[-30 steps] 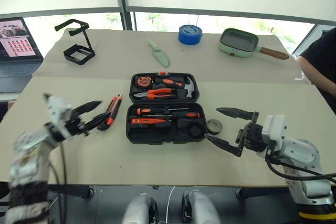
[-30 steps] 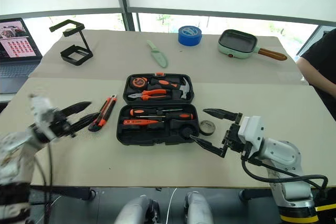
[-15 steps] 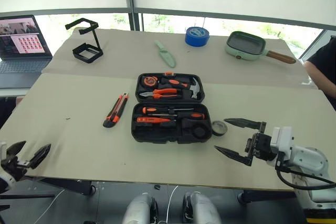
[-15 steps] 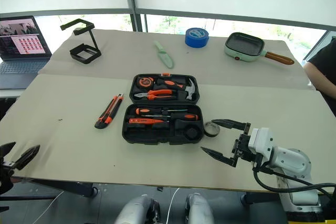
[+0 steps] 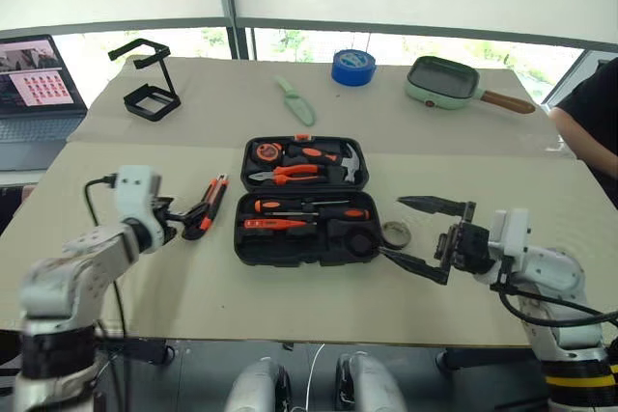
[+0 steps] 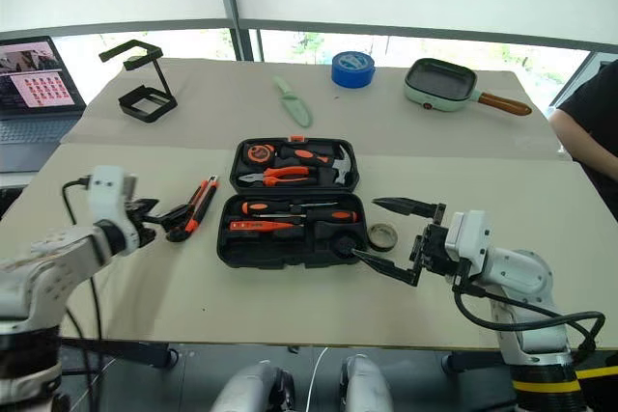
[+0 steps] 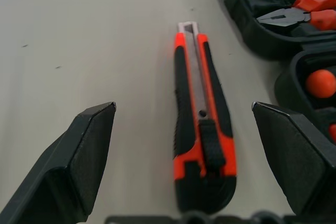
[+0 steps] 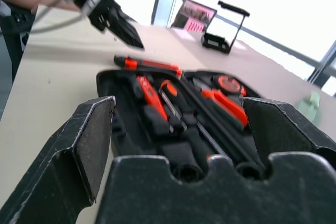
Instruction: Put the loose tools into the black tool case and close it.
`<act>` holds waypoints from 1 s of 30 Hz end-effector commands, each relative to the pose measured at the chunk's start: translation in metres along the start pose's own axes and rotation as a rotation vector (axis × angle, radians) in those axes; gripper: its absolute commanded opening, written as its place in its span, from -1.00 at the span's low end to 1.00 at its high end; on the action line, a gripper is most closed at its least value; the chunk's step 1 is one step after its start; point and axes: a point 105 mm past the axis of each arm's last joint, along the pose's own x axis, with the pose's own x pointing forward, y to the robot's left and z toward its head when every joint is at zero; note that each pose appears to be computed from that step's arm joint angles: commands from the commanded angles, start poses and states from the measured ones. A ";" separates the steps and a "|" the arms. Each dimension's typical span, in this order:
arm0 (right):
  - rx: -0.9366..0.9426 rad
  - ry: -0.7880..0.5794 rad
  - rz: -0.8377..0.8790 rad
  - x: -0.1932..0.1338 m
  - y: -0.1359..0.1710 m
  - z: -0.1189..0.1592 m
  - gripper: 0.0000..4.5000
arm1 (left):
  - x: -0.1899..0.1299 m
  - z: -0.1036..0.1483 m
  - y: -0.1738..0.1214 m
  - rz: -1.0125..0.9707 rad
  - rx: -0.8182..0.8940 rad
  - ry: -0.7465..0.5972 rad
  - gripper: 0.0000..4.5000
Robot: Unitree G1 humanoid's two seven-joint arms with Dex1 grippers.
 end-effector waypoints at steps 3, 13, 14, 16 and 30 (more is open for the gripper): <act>-0.030 -0.049 0.005 0.009 -0.002 0.014 1.00 | 0.019 -0.002 -0.004 0.024 0.036 0.044 0.99; -0.041 -0.051 -0.029 0.008 -0.003 0.015 1.00 | 0.012 0.005 -0.002 -0.058 0.005 -0.059 -0.17; -0.041 -0.050 -0.031 0.007 -0.003 0.015 1.00 | 0.009 0.008 0.005 -0.040 0.008 -0.074 -0.24; -0.042 -0.048 -0.034 0.006 -0.004 0.015 1.00 | 0.002 0.019 0.016 -0.037 0.050 -0.135 -0.25; -0.018 0.092 -0.011 -0.030 -0.007 0.023 1.00 | -0.039 0.031 -0.108 -1.045 0.803 -0.101 -0.25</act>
